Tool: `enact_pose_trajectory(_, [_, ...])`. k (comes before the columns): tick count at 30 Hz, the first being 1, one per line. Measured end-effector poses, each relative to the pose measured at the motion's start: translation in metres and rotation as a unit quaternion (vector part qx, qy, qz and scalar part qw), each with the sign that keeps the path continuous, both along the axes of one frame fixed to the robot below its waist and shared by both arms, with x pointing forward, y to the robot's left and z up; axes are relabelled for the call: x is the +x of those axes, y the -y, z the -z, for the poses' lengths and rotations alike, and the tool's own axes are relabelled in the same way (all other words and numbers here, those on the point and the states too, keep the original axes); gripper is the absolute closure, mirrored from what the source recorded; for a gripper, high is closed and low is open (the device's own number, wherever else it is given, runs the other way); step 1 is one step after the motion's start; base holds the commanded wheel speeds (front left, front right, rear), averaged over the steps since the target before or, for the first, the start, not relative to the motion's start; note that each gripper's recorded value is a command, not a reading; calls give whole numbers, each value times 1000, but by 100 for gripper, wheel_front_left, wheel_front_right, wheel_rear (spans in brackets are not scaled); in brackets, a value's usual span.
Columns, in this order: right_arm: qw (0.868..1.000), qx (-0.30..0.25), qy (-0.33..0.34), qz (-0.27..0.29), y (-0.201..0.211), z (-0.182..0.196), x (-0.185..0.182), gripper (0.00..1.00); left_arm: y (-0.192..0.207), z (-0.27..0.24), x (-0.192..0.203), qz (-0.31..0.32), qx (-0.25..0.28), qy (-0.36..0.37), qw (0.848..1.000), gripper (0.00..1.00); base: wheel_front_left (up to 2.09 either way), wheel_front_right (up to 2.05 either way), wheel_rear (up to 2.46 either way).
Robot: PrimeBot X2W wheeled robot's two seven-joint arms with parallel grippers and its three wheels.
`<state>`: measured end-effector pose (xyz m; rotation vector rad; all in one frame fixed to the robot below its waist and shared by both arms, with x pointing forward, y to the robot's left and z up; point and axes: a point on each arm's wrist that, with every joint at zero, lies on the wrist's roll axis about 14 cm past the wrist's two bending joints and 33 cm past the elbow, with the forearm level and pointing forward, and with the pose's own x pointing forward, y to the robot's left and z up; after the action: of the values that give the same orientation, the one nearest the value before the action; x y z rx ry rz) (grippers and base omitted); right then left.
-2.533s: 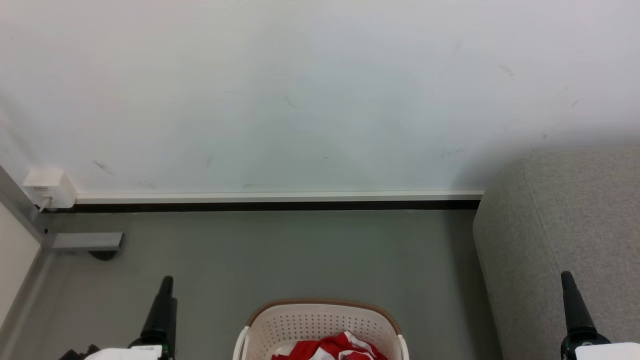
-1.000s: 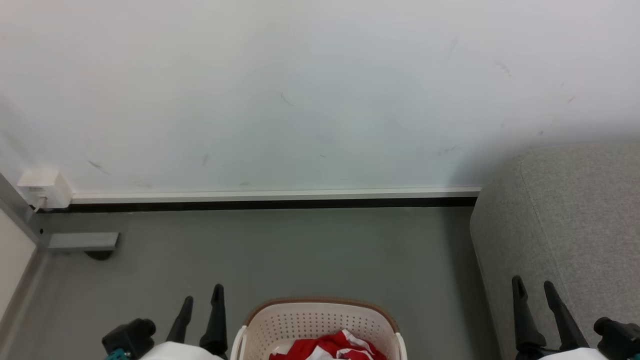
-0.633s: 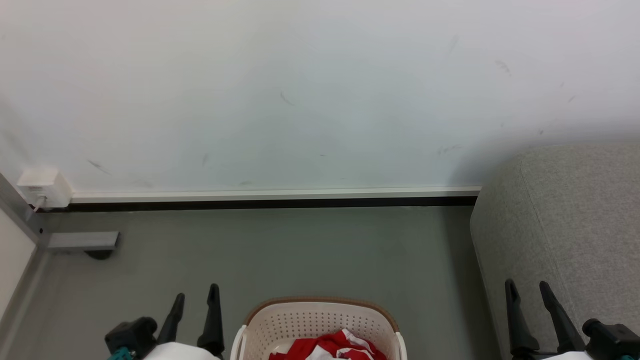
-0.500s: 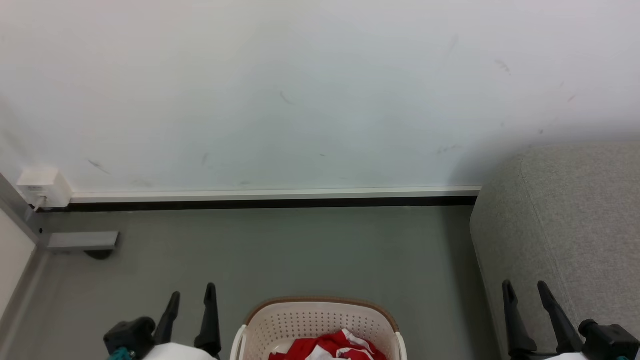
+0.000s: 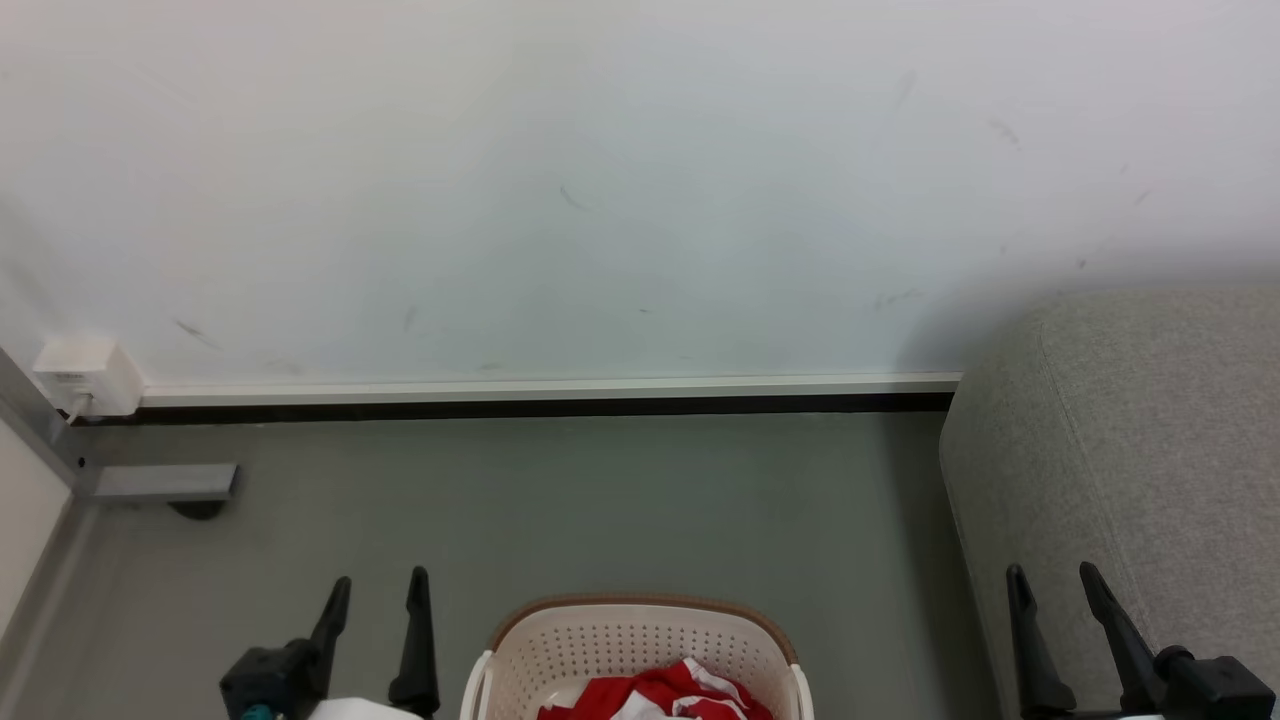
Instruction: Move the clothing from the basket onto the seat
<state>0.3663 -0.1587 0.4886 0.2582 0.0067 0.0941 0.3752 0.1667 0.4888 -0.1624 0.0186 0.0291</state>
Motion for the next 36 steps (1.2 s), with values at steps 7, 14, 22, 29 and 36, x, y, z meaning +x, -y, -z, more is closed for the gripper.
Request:
enact_pose_trajectory(7, [1000,-9,7,4,3,-2,-1,0,2,-4,-1,5,30,11,999,0,0,0,0])
enact_pose_trajectory(14, [1000,-30,10,2,4,-1,-2,0,3,-6,-2,8,58,20,998,0,0,0,0])
enact_pose_trajectory(22, [999,-47,12,3,6,1,-4,0,4,-8,-3,11,87,29,996,0,0,0,0])
enact_pose_trajectory(29, [998,-54,11,3,6,4,-6,0,5,-8,-5,16,101,33,994,0,0,0,0])
enact_pose_trajectory(36, [999,-49,7,7,8,7,-7,0,5,-6,-5,24,93,33,995,0,0,0,0])
